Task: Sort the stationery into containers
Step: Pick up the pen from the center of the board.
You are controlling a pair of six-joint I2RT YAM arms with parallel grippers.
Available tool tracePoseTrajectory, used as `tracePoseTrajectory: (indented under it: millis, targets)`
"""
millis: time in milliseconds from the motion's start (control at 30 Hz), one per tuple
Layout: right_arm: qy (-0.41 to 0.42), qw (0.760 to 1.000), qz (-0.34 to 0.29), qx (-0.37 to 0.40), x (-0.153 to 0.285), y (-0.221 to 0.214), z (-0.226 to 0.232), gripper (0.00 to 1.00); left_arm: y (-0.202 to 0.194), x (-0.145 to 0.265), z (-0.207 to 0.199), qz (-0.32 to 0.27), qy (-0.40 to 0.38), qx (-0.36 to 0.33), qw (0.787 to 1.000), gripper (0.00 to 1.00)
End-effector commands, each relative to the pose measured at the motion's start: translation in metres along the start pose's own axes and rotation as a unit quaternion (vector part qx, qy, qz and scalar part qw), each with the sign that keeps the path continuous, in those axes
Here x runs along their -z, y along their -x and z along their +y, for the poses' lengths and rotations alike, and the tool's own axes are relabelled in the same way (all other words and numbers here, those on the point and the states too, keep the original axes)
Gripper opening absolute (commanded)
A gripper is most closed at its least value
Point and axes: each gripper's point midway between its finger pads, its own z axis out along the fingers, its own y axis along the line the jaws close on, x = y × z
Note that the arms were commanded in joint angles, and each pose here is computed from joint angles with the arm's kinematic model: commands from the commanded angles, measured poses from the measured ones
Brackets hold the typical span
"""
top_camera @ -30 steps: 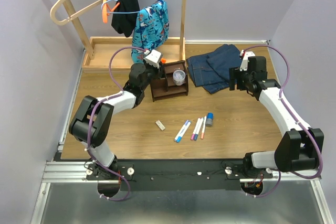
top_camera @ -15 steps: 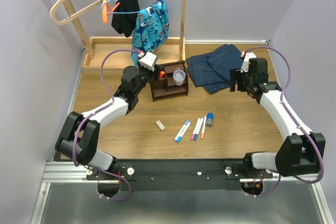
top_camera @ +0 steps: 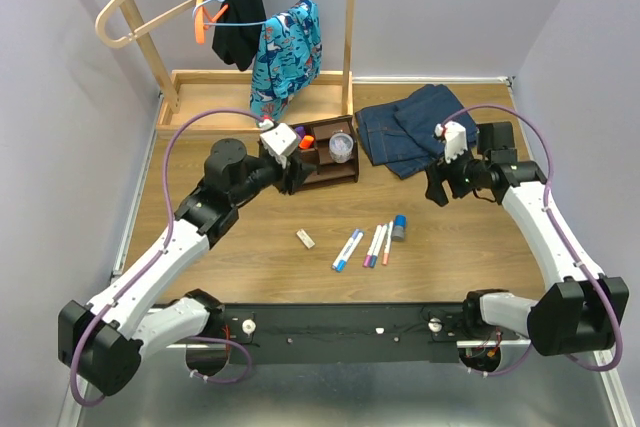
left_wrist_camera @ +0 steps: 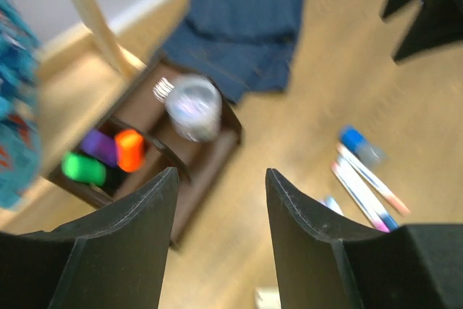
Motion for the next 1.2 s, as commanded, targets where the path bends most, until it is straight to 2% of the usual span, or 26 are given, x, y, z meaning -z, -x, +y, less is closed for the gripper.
tracePoseTrajectory:
  millis: [0, 67, 167, 267, 333, 500, 633, 733, 900, 933, 1100, 1167]
  targets:
    - [0.111, 0.991, 0.014, 0.076, 0.010, -0.015, 0.042, 0.82, -0.067, 0.031, -0.054, 0.163, -0.093, 0.036, 0.982, 0.60]
    - [0.131, 0.982, 0.008, 0.136, 0.010, -0.012, 0.057, 0.81, -0.080, 0.040, -0.068, 0.201, -0.116, 0.036, 0.972, 0.60]
    - [0.164, 0.953, -0.002, 0.255, 0.000, -0.007, 0.080, 0.80, -0.092, 0.045, -0.059, 0.234, -0.083, 0.046, 0.968, 0.60]
    - [0.217, 0.908, 0.003, 0.358, -0.021, -0.005, 0.110, 0.79, -0.104, 0.052, -0.030, 0.277, -0.021, 0.032, 0.960, 0.62]
    - [0.245, 0.868, 0.006, 0.433, -0.034, -0.007, 0.133, 0.79, -0.108, 0.058, -0.017, 0.295, -0.010, 0.027, 0.955, 0.63]
    - [0.288, 0.787, 0.019, 0.545, -0.075, -0.023, 0.158, 0.75, -0.113, 0.074, 0.023, 0.301, 0.064, 0.028, 0.951, 0.64]
    - [0.309, 0.751, 0.009, 0.583, -0.091, -0.027, 0.175, 0.72, -0.103, 0.093, 0.067, 0.274, 0.145, 0.050, 0.949, 0.64]
    - [0.323, 0.734, 0.011, 0.597, -0.099, -0.035, 0.183, 0.68, -0.088, 0.106, 0.091, 0.253, 0.190, 0.060, 0.947, 0.64]
    - [0.330, 0.712, 0.011, 0.620, -0.101, -0.042, 0.191, 0.61, -0.068, 0.118, 0.106, 0.217, 0.221, 0.091, 0.946, 0.65]
    - [0.334, 0.701, 0.010, 0.630, -0.101, -0.046, 0.193, 0.59, -0.066, 0.120, 0.108, 0.209, 0.228, 0.101, 0.946, 0.65]
    - [0.356, 0.676, 0.022, 0.645, -0.096, -0.061, 0.196, 0.49, -0.069, 0.130, 0.118, 0.200, 0.250, 0.117, 0.940, 0.65]
    - [0.367, 0.665, 0.021, 0.650, -0.092, -0.064, 0.199, 0.49, -0.071, 0.131, 0.119, 0.202, 0.249, 0.114, 0.940, 0.65]
